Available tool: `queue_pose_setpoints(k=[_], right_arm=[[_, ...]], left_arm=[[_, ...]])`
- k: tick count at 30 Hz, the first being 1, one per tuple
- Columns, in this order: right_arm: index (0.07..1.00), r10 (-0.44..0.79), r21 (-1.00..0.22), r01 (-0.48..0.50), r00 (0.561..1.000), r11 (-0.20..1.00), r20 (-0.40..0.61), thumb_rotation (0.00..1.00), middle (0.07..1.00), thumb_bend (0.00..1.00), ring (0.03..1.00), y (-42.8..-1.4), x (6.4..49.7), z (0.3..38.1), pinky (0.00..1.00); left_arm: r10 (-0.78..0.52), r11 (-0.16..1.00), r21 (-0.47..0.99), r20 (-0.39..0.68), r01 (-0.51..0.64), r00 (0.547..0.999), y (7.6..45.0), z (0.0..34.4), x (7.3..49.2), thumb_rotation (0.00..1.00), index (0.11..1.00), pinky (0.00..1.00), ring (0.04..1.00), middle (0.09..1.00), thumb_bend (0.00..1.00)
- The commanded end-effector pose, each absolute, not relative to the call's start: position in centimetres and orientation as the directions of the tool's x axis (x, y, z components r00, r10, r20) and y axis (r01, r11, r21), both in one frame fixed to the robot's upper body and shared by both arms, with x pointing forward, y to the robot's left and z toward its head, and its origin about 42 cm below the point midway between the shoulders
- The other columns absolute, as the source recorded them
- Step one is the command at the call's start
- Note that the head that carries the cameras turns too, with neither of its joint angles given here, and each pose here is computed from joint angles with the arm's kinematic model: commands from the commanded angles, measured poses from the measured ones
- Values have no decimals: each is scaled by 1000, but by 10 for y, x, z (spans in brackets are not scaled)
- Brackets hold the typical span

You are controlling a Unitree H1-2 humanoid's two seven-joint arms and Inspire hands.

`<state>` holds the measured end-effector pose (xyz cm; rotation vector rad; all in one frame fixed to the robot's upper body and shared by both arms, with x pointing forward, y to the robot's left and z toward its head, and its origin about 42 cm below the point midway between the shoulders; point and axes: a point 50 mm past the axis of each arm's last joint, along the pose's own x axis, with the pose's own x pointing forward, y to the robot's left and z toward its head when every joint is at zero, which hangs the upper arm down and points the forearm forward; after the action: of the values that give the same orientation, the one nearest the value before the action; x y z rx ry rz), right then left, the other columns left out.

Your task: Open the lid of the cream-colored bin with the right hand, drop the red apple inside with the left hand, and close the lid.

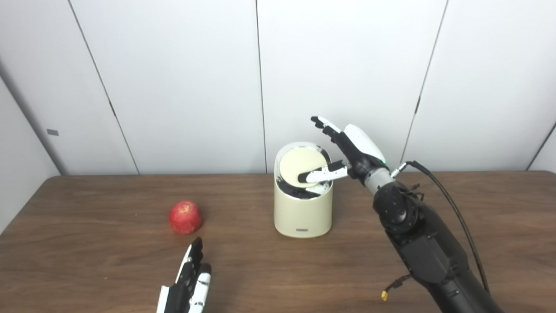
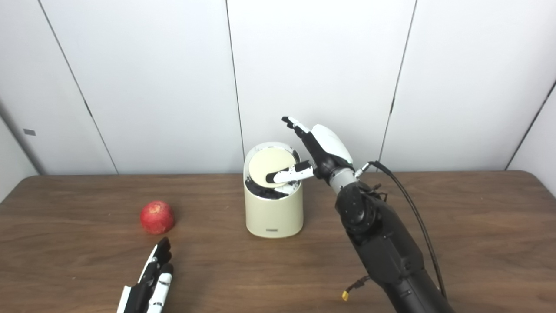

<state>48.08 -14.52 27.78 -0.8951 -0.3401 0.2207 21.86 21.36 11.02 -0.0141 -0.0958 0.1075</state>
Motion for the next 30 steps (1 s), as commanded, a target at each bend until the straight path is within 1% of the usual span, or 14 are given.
queue_pose_setpoints(k=[1, 3, 6, 9, 15, 18, 21, 24, 26, 28, 30], right_arm=[[944, 353, -810, 13, 896, 586, 270, 284, 920, 948, 913, -142, 486, 306, 889], [944, 353, -813, 14, 896, 582, 268, 274, 921, 953, 915, -144, 487, 306, 891], [938, 351, -824, 19, 899, 567, 263, 199, 927, 974, 923, -147, 487, 305, 913], [936, 353, -831, 18, 900, 556, 256, 174, 929, 987, 926, -148, 487, 304, 921], [934, 358, -828, 5, 900, 560, 248, 171, 928, 993, 919, -148, 487, 301, 912], [933, 358, -829, 1, 901, 559, 243, 173, 926, 983, 918, -149, 487, 300, 904], [933, 358, -824, -2, 901, 566, 244, 167, 926, 979, 920, -150, 487, 299, 905], [933, 358, -806, -13, 900, 592, 248, 211, 927, 952, 920, -150, 485, 299, 898], [931, 349, -779, -23, 902, 627, 254, 283, 923, 904, 916, -149, 482, 301, 864], [929, 336, -745, -27, 903, 667, 269, 321, 921, 865, 911, -149, 478, 305, 842], [935, 321, -713, -20, 901, 700, 291, 367, 922, 803, 906, -151, 473, 311, 834]], left_arm=[[114, 993, -26, 93, -112, 989, 208, 107, 210, 688, 985, 1000, 1000, 991, 280], [113, 994, -23, 93, -111, 989, 208, 107, 209, 688, 985, 1000, 1000, 991, 278], [114, 993, -25, 92, -112, 989, 209, 106, 210, 655, 981, 1000, 1000, 990, 277], [116, 993, -14, 84, -116, 990, 209, 107, 210, 639, 975, 1000, 1000, 984, 293], [116, 993, 8, 74, -117, 990, 210, 107, 211, 560, 981, 1000, 1000, 989, 271], [107, 994, 25, 79, -110, 991, 210, 107, 211, 534, 986, 1000, 1000, 993, 258], [106, 993, 38, 80, -110, 991, 210, 105, 211, 525, 983, 1000, 1000, 990, 267], [108, 993, 46, 78, -111, 991, 210, 105, 211, 526, 985, 1000, 1000, 994, 270], [108, 993, 48, 75, -112, 991, 210, 105, 211, 527, 987, 1000, 1000, 995, 272], [108, 993, 47, 73, -112, 991, 209, 106, 210, 521, 988, 1000, 1000, 997, 264], [108, 992, 52, 70, -112, 992, 208, 106, 210, 501, 987, 1000, 1000, 996, 262]])
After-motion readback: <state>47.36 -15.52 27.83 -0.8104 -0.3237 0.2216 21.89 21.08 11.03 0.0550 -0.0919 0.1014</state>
